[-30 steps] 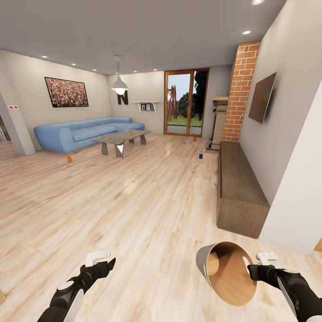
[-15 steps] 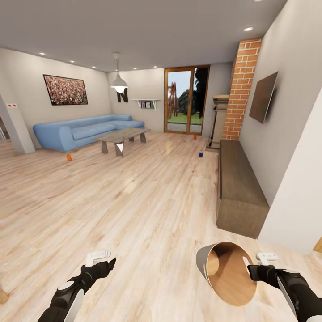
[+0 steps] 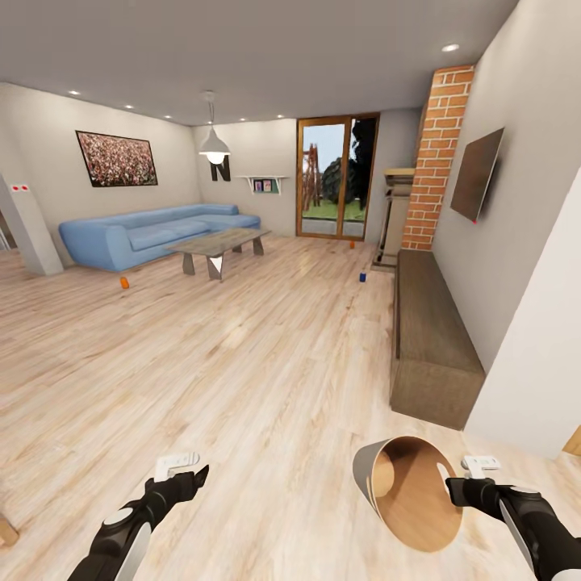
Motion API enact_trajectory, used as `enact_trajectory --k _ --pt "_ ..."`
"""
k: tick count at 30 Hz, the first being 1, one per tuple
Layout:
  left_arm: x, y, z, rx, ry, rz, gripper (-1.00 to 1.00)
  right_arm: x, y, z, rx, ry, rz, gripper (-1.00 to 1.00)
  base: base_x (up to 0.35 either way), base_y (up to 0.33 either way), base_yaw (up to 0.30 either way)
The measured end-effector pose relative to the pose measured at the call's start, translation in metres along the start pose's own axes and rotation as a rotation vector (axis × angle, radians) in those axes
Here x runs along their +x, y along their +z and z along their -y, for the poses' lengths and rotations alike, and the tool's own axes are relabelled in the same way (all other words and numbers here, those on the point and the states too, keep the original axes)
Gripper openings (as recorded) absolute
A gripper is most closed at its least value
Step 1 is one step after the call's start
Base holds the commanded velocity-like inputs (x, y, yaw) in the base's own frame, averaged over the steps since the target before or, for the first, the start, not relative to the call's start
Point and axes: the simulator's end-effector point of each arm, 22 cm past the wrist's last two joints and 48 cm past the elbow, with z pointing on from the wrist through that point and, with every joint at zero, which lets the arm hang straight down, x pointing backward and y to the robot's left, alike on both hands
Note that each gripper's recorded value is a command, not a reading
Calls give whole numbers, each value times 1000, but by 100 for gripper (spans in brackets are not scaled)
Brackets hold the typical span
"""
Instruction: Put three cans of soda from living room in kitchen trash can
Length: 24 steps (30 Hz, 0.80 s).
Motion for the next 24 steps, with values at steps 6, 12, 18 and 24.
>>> enact_trajectory --k 6,12,18,24 --pt "2 0 -2 5 -1 1 100 0 0 -1 -1 0 0 -100 140 0 0" --pt "2 0 -2 5 -1 2 100 1 1 -4 -5 2 -1 -100 295 0 0" --pt "2 0 -1 6 0 3 100 1 2 -8 -10 2 -1 -100 320 0 0" --pt "2 0 -1 6 1 3 100 2 3 -11 -13 3 -3 -100 325 1 0"
